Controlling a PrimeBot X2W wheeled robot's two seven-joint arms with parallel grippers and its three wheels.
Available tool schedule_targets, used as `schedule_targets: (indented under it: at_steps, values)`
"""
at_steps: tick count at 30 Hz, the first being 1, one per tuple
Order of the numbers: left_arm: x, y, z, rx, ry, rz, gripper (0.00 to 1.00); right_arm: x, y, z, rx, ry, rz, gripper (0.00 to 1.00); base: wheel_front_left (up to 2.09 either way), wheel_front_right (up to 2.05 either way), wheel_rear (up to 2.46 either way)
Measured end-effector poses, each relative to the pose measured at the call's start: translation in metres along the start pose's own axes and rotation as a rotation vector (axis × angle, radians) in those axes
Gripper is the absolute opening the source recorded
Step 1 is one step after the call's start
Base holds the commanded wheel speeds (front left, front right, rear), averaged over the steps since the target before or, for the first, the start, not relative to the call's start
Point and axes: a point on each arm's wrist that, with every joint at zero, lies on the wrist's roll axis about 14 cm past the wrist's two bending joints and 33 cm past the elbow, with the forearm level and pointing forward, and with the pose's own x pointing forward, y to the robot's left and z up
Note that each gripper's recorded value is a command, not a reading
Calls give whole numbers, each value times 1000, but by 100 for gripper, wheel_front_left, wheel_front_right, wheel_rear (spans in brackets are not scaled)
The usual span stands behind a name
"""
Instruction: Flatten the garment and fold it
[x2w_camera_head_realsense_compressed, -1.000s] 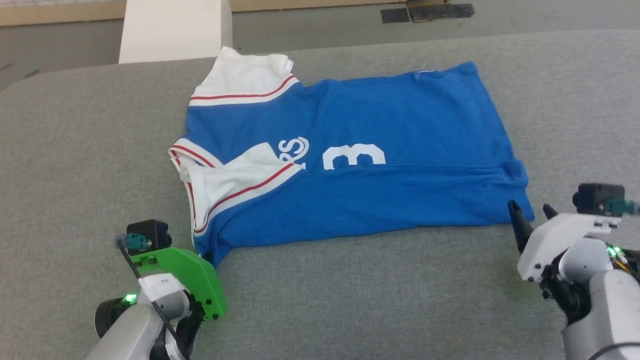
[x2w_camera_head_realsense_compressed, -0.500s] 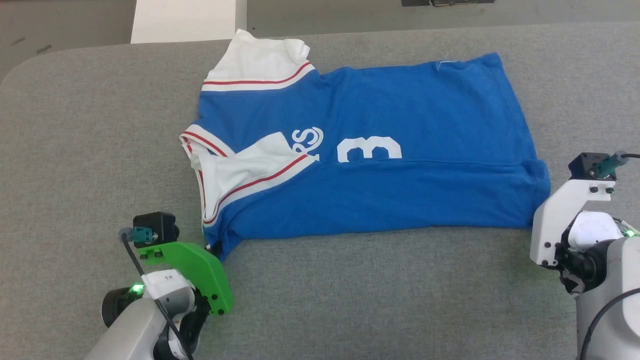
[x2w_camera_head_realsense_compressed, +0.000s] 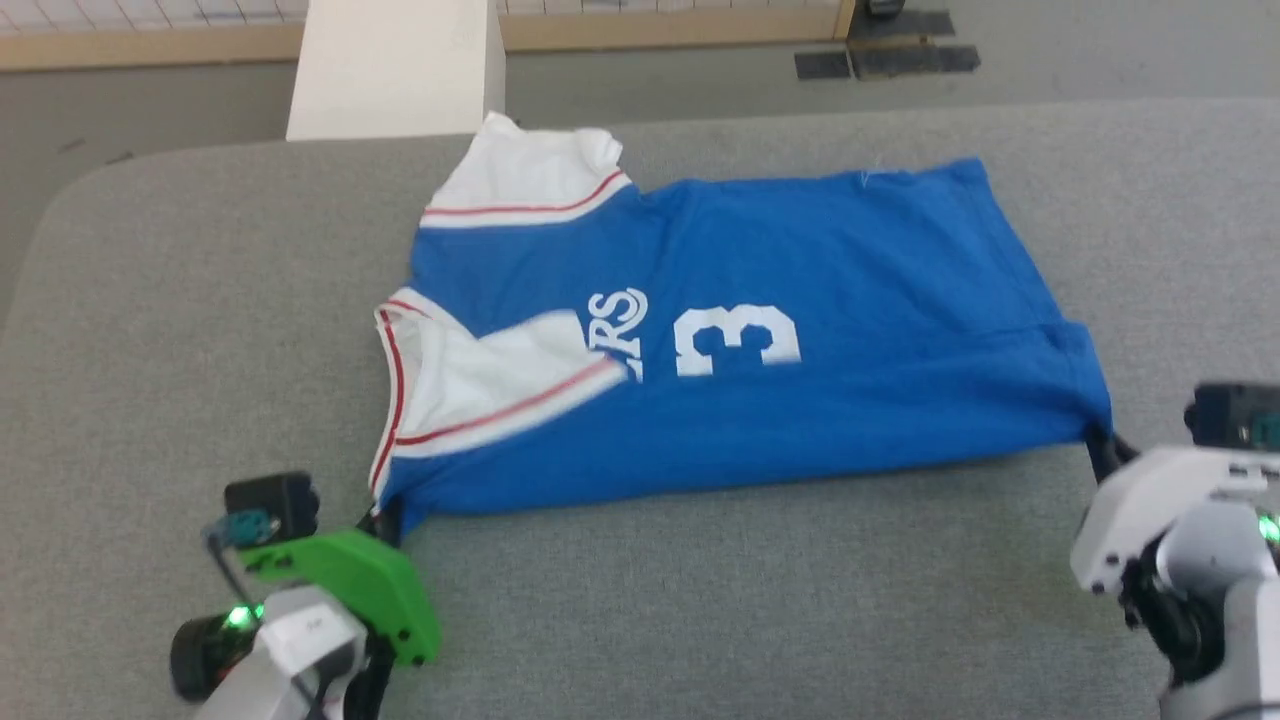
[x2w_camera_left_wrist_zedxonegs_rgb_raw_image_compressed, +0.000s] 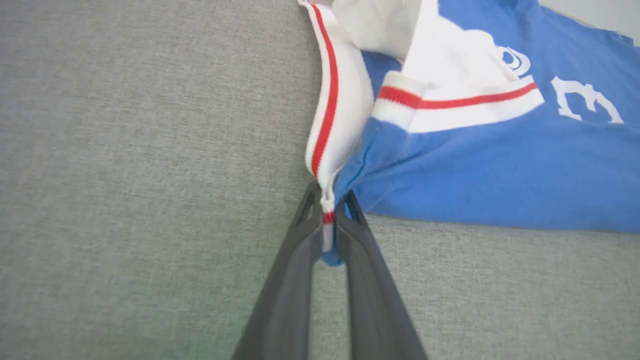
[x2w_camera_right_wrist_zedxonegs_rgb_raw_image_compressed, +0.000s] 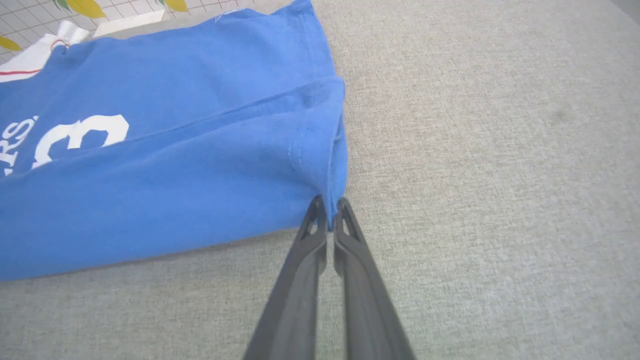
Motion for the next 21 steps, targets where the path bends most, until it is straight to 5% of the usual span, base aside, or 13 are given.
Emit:
schedule_targets:
  at_steps: [7, 21]
  values:
    - [-37, 10, -11, 9, 16, 34, 0, -32, -10, -16, 5, 9, -12, 0, 0, 0, 0]
    - [-49, 20, -77, 31, 293, 35, 0, -43, -28, -104, 25, 347, -62, 0, 0, 0, 0]
